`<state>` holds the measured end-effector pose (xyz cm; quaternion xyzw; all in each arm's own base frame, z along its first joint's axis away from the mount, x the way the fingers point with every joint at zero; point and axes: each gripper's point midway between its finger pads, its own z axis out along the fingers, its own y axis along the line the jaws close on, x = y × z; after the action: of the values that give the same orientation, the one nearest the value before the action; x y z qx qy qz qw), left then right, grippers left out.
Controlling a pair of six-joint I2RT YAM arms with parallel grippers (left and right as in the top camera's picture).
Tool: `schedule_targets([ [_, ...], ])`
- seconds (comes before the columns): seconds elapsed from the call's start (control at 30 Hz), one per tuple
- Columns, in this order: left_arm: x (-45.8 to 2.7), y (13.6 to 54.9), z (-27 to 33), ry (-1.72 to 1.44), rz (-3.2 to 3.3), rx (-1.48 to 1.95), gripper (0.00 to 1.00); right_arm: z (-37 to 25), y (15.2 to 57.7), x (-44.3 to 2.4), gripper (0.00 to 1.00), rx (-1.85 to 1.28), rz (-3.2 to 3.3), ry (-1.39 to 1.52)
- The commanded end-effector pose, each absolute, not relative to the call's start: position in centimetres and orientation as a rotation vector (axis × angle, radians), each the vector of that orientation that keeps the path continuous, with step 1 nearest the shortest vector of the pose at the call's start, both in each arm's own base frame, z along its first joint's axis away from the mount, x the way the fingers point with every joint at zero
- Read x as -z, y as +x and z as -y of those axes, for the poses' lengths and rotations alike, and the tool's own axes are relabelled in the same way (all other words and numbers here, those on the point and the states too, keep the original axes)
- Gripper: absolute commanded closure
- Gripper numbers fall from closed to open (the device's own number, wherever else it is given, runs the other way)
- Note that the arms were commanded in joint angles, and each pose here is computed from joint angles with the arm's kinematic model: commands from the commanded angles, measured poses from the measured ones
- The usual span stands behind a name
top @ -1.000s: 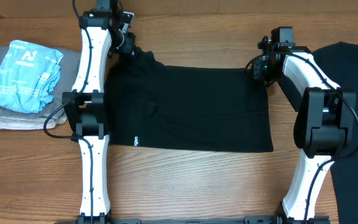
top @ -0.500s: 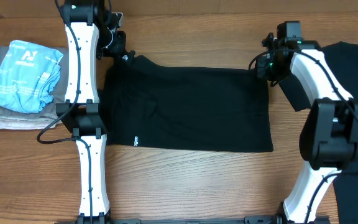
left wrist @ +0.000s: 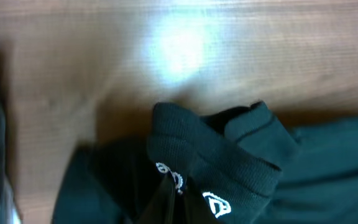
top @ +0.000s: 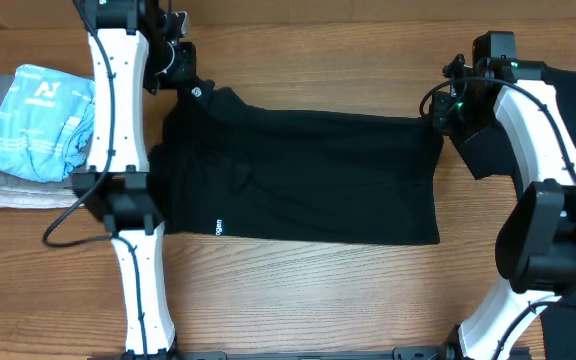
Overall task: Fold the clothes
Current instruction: 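Fold the top edge down toward the bottom edge with both grippers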
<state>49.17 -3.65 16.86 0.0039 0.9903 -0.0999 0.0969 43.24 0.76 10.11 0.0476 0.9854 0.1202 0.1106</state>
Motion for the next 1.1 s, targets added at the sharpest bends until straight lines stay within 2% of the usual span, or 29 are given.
schedule_targets([
  [0.0, -18.5, 45.9, 3.8, -0.004, -2.989, 0.283, 0.96, -0.6, 43.1, -12.3, 0.96, -0.359, -2.860, 0.144],
  [0.43, -10.2, 36.3, 0.4, -0.160, -3.432, 0.098, 0.96, -0.8, 38.3, -11.4, 0.96, -0.365, -3.061, 0.264],
  [0.73, -7.8, 34.2, -1.4, -0.257, -3.513, -0.072, 0.96, -0.4, 34.3, -11.0, 0.96, -0.311, -3.220, 0.368],
  [1.07, -7.5, 33.9, -2.3, -0.311, -3.517, -0.103, 0.96, -0.7, 31.3, -8.4, 0.96, -0.318, -3.328, 0.437],
])
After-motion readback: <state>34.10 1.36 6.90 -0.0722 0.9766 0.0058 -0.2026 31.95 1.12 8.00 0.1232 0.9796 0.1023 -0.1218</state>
